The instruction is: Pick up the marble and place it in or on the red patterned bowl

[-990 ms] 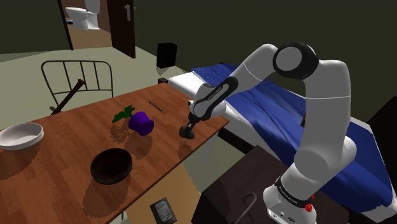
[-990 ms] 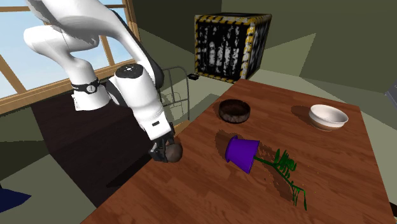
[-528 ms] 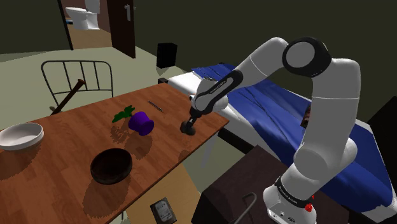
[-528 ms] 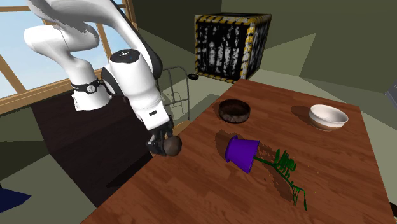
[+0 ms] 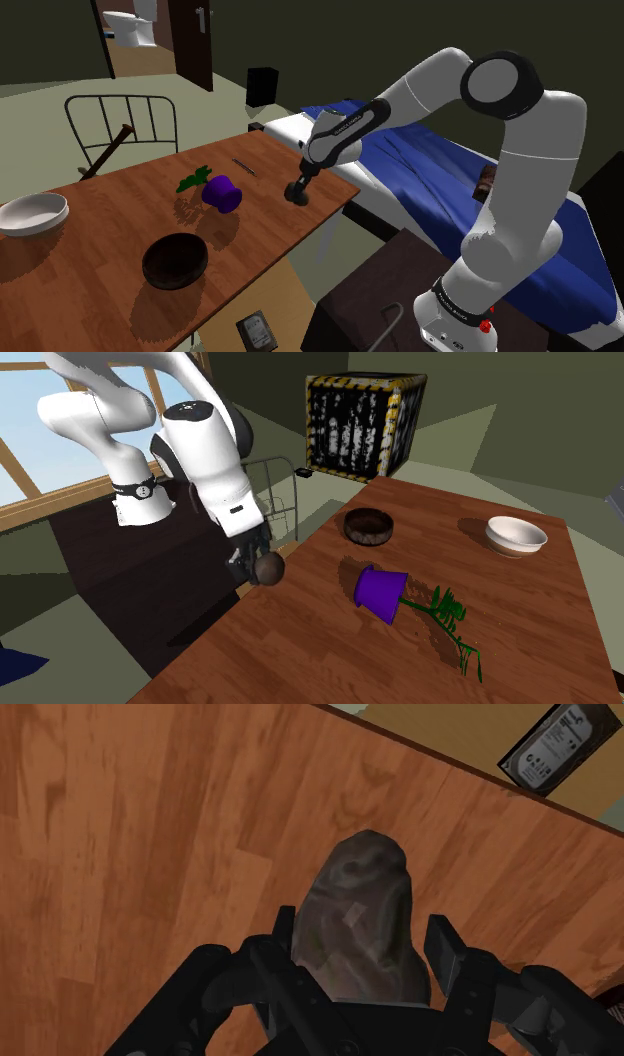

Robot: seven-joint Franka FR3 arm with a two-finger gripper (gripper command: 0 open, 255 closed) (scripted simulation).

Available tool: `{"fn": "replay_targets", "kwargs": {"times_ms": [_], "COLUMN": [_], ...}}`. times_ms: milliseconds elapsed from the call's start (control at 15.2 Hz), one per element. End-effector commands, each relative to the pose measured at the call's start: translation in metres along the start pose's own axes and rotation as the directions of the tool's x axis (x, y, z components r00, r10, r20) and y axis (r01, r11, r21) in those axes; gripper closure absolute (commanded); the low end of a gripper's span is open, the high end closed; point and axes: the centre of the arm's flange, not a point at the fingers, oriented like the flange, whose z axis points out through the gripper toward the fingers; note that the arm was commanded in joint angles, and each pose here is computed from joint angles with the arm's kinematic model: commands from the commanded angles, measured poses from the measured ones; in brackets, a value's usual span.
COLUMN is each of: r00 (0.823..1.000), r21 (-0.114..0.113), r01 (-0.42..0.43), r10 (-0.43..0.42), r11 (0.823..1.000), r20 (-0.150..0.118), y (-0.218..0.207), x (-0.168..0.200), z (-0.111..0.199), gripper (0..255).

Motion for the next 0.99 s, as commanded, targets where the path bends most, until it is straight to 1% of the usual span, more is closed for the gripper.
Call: {"fn": "replay_targets", "kwargs": {"times_ms": [0,462,924], "r00": [1.000,1.000,1.000], "r21": [0.000,0.000,0.000], "r01": [0.000,0.000,0.000], "r10": [0.000,0.000,0.000], "r11": [1.000,1.000,1.000], "r20": [0.000,0.000,0.000], "y": [-0.001,-0.005,-0.083], "x": [0.002,0.008,0.054], "z": [-0.012,-0.048,-0.034], "gripper": [255,255,255]}}
